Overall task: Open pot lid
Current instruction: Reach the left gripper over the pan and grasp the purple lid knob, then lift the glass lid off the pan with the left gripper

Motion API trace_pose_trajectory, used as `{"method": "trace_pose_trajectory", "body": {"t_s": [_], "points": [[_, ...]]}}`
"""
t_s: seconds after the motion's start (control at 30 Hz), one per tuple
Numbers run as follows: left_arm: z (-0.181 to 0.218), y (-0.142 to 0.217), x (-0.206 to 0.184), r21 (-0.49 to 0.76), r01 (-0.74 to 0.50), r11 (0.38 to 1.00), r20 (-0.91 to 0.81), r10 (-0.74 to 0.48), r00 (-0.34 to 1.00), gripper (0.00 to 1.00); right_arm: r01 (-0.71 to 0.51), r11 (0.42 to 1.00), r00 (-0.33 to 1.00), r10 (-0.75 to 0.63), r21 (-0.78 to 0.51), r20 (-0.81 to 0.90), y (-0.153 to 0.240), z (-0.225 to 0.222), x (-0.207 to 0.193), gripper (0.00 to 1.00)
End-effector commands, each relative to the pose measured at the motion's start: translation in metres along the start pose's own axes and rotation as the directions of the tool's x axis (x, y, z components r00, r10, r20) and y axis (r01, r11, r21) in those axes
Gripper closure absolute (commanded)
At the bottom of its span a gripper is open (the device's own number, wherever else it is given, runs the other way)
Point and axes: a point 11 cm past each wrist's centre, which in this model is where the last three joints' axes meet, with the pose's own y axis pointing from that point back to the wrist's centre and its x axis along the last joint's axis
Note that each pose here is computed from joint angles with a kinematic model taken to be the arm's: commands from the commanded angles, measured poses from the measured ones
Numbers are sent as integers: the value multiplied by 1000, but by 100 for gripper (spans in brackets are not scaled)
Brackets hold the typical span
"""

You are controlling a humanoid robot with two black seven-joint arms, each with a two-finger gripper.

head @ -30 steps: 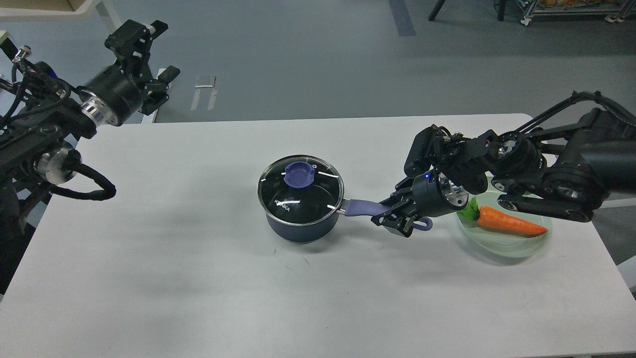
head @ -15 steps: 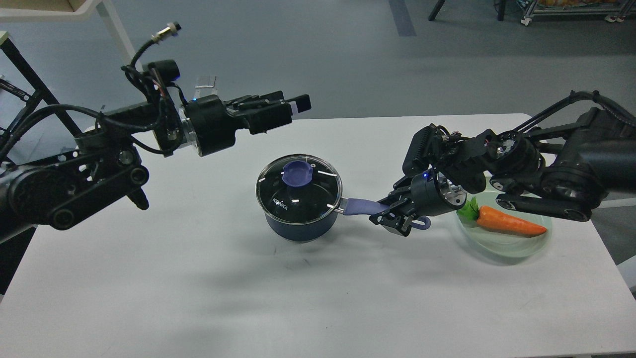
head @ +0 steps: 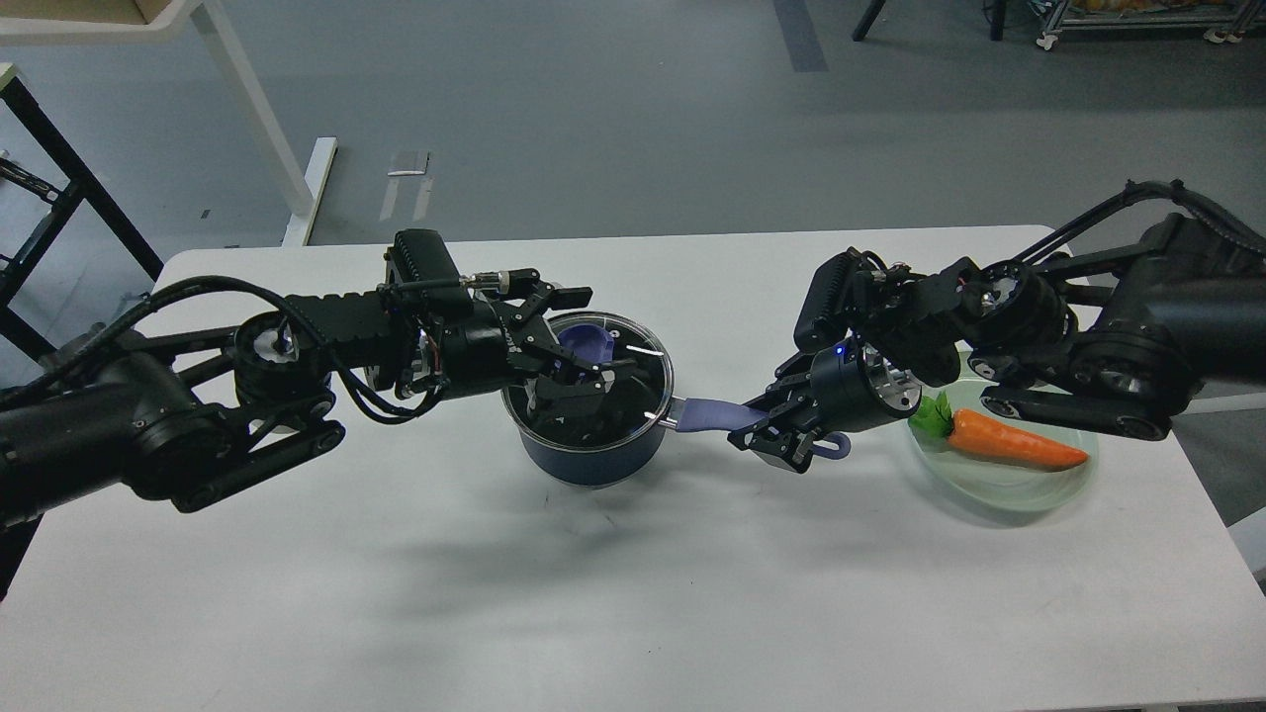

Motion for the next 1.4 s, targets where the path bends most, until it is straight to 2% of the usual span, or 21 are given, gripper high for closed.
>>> {"method": "trace_pose_trajectory", "body": {"t_s": [0.0,0.4,0.63,0.97,1.13,1.37], "points": [[-3,1,-6,11,7,1000,-16,-6,1000,4,-1,1000,1000,1,1,-2,0,0,1,78],[-8,-6,-24,30,16,999,1,-16,1000,5,-3,1000,1000,3,2,-5,2,1,3,78],[-9,-5,-26,31,23,999,-2,-23,1000,27,-3,1000,1000,3,4,-7,2,0,4,78],[-6,-2,-38,16,62,998,3,-62,998,51,-3,1000,1000,3,3,-6,2,1,3,78],[-5,0,-43,14,75,997,9,-75,997,57,-3,1000,1000,3,2,-5,2,1,3,78],[-8,2,-33,20,52,998,1,-52,999,58,-4,1000,1000,4,-2,-5,3,2,3,77]]}}
